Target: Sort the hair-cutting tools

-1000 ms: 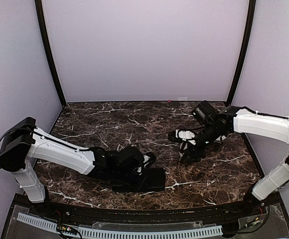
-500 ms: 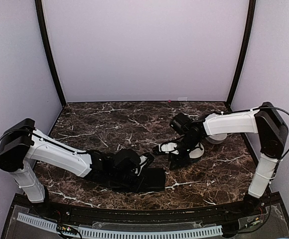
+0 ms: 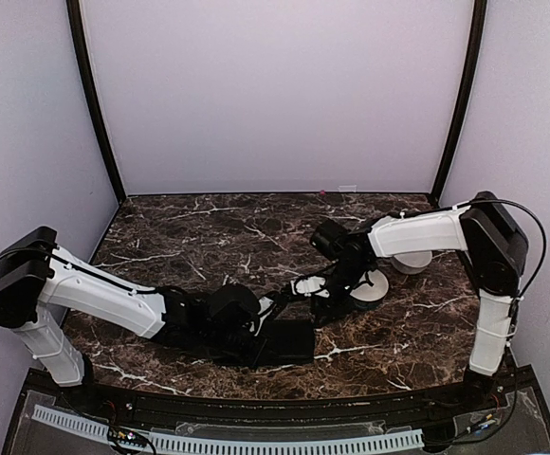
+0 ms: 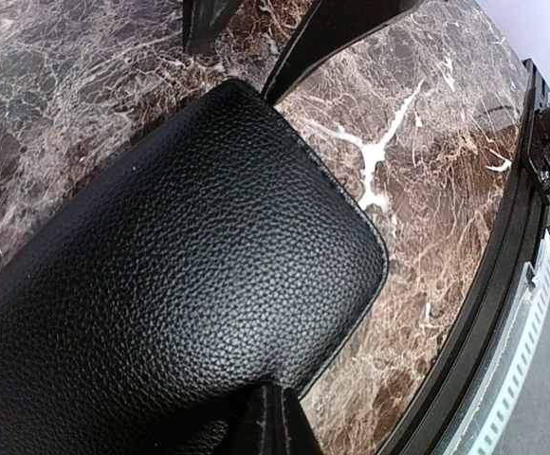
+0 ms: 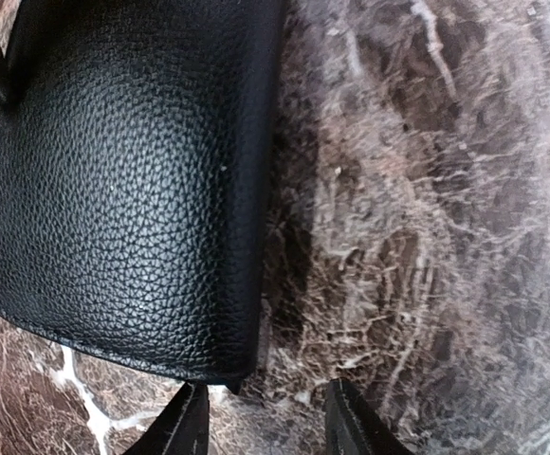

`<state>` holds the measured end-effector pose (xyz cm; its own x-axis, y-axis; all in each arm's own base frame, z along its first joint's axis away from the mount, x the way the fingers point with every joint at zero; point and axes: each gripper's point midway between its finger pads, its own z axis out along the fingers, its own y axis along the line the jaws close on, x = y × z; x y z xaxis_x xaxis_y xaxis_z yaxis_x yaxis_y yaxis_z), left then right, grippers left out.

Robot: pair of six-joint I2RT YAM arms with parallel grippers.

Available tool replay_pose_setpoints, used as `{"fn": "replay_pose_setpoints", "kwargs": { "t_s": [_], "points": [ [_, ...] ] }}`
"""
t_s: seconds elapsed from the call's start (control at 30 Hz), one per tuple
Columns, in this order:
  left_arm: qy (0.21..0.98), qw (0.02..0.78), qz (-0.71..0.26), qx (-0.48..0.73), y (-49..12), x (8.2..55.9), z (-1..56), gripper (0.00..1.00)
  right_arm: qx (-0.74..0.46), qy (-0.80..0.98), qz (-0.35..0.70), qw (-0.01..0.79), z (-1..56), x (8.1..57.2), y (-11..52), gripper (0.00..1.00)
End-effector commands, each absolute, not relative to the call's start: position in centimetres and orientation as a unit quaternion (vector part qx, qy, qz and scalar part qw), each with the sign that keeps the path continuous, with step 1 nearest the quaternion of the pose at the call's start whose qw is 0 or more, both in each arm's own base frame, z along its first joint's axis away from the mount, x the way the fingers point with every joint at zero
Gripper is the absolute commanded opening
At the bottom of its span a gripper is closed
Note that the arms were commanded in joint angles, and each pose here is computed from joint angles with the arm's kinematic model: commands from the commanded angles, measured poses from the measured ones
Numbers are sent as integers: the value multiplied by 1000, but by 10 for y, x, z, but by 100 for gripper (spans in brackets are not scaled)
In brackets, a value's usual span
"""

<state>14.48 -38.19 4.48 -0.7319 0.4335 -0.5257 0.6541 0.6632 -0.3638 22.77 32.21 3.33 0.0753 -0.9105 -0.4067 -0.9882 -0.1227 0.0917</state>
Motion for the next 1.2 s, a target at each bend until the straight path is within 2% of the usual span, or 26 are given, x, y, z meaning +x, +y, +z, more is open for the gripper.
{"fn": "replay_pose_setpoints", "kwargs": {
  "t_s": [0.0,0.17,0.33,0.4,0.57,1.07,1.17],
  "points": [
    [926,129,-168,312,-323,129,-5,1,-726,655,197,72,24,220,324,40],
    [926,128,-171,312,-324,128,-5,1,-717,669,185,68,12,227,324,30],
    [926,129,-168,312,-323,129,-6,1,-719,663,191,81,23,225,326,9],
    [926,129,-167,312,-323,129,-6,1,-721,660,193,87,30,223,325,4],
    [926,132,-169,311,-324,129,-5,1,-724,653,205,83,41,213,320,0],
    [927,125,-168,311,-322,127,-13,1,-722,667,158,89,34,201,289,0],
    [918,151,-164,328,-327,130,-2,4,-714,674,154,113,40,208,293,0]
  ]
}}
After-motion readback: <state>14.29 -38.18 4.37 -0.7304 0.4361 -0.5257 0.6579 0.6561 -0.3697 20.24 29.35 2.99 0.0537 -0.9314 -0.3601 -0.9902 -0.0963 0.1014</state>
